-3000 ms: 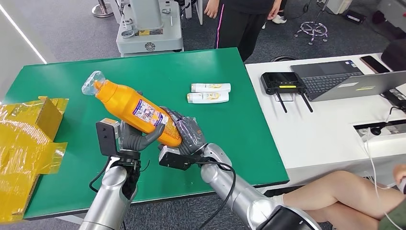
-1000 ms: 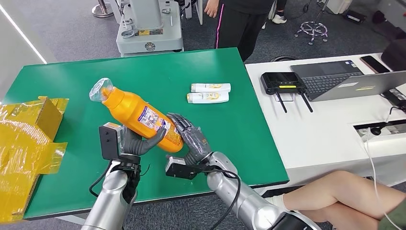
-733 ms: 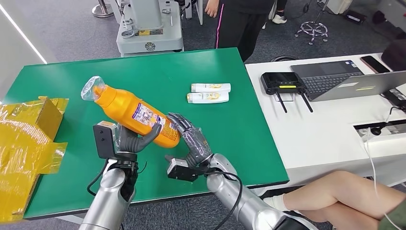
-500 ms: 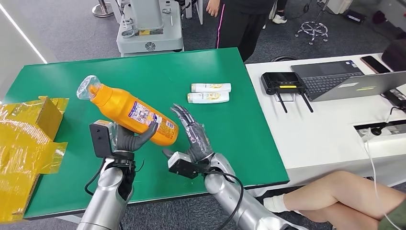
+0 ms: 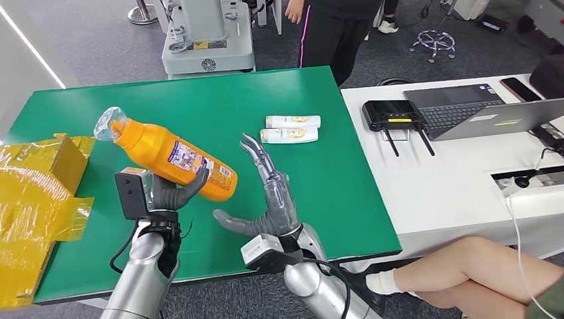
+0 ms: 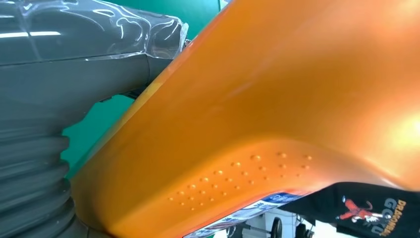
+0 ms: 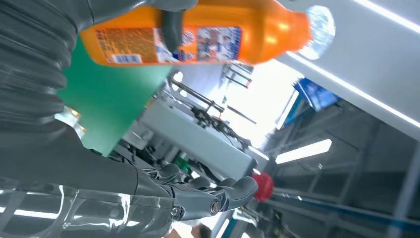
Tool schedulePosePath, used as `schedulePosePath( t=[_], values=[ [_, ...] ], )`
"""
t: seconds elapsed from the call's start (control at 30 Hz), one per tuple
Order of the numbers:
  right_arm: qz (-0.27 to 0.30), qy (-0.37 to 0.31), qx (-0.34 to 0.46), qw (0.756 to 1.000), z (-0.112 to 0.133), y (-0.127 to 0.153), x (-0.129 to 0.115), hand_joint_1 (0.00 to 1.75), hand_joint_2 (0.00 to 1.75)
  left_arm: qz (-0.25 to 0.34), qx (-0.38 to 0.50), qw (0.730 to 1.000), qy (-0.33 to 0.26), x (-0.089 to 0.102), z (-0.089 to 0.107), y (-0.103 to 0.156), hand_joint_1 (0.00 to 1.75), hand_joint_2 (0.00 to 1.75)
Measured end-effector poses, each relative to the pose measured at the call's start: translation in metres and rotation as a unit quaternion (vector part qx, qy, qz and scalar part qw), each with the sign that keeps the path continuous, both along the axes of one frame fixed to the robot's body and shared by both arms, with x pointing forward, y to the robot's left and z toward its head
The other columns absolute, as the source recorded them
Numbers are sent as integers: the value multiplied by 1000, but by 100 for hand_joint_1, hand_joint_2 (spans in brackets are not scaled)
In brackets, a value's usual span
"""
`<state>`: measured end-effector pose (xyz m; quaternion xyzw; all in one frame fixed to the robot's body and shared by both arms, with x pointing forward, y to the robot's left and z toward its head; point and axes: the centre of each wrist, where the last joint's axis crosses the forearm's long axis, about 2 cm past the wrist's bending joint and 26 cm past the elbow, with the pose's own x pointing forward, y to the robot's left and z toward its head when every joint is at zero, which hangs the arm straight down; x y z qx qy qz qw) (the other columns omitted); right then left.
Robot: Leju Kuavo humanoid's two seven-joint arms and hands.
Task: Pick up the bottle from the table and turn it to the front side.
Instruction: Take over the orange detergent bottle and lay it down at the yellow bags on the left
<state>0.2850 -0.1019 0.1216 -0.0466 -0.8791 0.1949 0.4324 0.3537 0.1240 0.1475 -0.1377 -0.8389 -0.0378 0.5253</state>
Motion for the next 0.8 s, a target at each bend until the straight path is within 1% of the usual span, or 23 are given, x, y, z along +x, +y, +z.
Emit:
schedulePosePath(
  t=[0.13, 0.3, 0.4, 0.57, 0.63, 0.67, 0.73, 0.8],
  values=[
    [-1, -36, 21, 999, 12, 6, -13, 0, 175, 35, 32, 999, -10, 2, 0, 7, 175, 175],
    [6, -49, 35, 998, 18, 12, -31, 0, 175, 77, 91, 992, -36, 8, 4, 29, 175, 175],
    [18, -38, 39, 998, 15, 13, -38, 0, 175, 100, 121, 986, -54, 12, 7, 47, 175, 175],
    [32, -21, 41, 998, 4, 12, -48, 0, 175, 128, 144, 979, -69, 20, 14, 84, 175, 175],
    [37, -14, 41, 998, 1, 12, -51, 0, 175, 157, 187, 966, -87, 23, 16, 103, 175, 175],
    [39, -9, 42, 998, -1, 12, -53, 0, 175, 175, 223, 953, -104, 27, 18, 118, 175, 175],
    [41, 0, 42, 998, -5, 11, -59, 0, 175, 201, 295, 923, -145, 36, 27, 155, 175, 175],
    [42, 4, 41, 998, -8, 10, -63, 0, 175, 210, 362, 891, -176, 46, 41, 193, 175, 175]
  ],
)
